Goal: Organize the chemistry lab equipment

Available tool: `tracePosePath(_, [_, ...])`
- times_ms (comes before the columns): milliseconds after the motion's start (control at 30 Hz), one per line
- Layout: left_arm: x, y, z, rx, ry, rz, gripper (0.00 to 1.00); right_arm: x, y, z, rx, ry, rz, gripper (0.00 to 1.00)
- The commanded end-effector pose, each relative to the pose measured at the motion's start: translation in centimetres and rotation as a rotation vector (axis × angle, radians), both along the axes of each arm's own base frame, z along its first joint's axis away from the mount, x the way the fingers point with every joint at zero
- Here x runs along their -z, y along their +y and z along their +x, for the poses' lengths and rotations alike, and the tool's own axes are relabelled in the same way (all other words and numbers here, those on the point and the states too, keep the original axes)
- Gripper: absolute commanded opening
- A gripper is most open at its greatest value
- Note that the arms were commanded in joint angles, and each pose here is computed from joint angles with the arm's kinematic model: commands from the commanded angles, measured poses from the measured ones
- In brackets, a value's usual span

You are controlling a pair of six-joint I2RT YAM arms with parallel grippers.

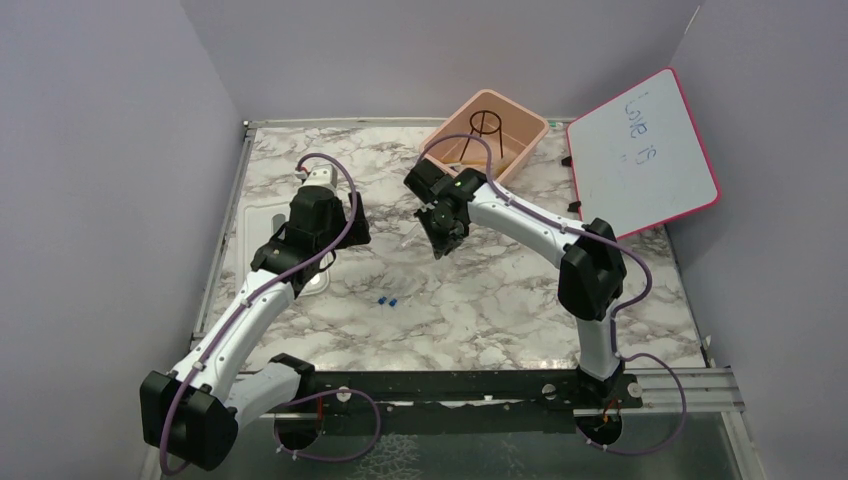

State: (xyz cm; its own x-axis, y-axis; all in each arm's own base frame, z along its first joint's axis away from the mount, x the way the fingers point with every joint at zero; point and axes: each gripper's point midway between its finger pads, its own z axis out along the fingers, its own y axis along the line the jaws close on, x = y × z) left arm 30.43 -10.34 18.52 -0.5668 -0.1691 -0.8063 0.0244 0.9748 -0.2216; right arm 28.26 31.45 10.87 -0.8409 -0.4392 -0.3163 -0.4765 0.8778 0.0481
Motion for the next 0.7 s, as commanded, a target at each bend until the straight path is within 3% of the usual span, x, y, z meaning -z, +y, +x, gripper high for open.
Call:
tracePosePath(0, [-0.1,0.7,-0.3,-0.015,-0.01,0.029,0.92,1.1,-0.8,-0.2,0.022,0.01,-0.051,0.09])
tracePosePath(500, [0.0,0.7,-0.3,-0.015,-0.007,0.034,0.92,3.8,-0.1,0.0,0.017,0.036,-0.06,0.09])
tracePosePath(667, [0.0,0.8,-0.3,-0.021,-0.006,0.038,0.92,4.6,-0.2,-0.5,0.02,0.053,-0.055,0.17])
